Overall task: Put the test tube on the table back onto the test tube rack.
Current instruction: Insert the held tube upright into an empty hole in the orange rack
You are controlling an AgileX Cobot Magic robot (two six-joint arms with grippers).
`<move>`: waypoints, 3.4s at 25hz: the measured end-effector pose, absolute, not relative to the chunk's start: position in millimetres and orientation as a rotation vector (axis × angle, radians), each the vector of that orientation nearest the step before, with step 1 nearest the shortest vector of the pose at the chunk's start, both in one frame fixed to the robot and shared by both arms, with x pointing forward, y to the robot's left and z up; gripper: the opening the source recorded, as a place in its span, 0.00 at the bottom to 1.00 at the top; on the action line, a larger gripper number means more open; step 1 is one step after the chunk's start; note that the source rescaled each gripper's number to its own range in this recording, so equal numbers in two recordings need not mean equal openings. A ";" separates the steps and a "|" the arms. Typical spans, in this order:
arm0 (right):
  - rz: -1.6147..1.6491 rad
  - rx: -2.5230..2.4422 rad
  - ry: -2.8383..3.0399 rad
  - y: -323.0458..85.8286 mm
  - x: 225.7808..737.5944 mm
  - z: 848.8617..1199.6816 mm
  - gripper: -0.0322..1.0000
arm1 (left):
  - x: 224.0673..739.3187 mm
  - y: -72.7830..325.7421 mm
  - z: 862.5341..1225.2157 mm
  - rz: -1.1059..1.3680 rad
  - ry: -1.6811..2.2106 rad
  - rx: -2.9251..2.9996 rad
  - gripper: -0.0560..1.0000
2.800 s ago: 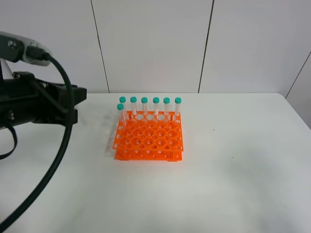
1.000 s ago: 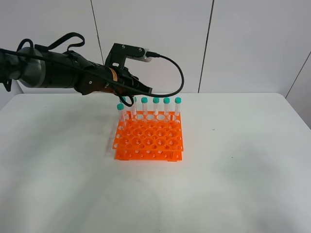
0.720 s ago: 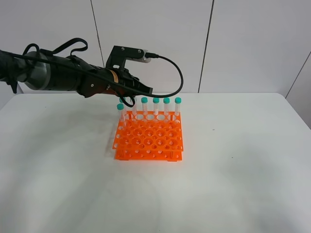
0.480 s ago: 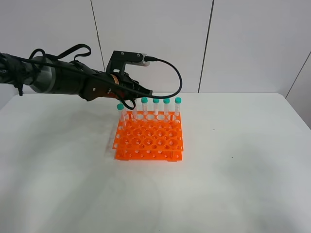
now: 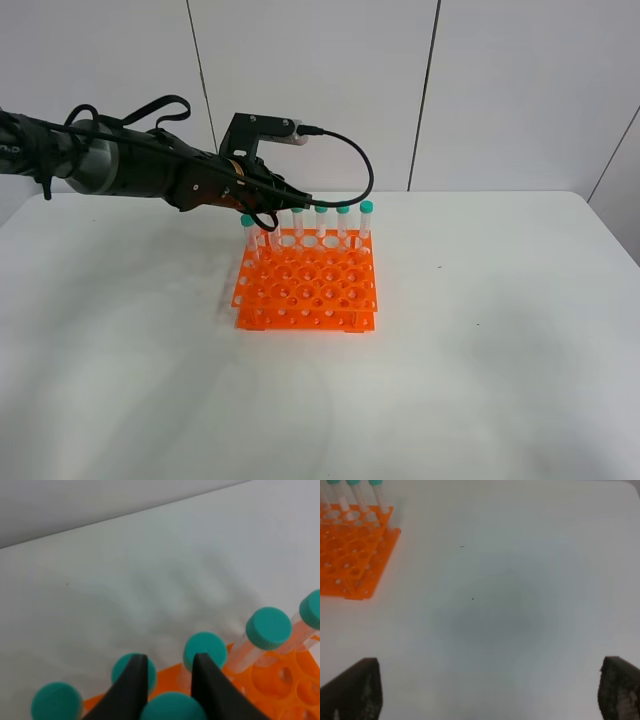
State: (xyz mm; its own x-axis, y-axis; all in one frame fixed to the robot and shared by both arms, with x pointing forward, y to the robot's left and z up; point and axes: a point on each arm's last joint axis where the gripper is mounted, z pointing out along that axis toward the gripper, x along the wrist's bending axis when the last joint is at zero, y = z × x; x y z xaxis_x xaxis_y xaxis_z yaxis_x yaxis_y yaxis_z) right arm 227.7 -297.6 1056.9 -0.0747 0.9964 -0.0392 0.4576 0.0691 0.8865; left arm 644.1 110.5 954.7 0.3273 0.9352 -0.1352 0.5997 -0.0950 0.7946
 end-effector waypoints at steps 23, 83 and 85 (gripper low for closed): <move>0.949 1.476 1.629 -297.6 227.7 1056.9 1.00 | 640.6 111.1 952.1 0.518 1.334 1.714 0.06; 0.949 1.476 1.629 -297.6 227.7 1056.9 1.00 | 643.6 120.9 944.2 0.538 1.344 1.757 0.06; 0.949 1.476 1.629 -297.6 227.7 1056.9 1.00 | 643.7 120.9 942.2 0.534 1.350 1.758 0.06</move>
State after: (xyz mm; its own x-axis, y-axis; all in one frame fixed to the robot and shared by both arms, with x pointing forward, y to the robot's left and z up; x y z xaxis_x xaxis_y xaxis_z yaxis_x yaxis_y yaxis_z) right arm 227.7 -297.6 1056.9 -0.0747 0.9964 -0.0392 0.4576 0.0691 0.8865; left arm 643.7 120.9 942.2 0.3302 0.9317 -0.1511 0.5761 -0.0722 0.8142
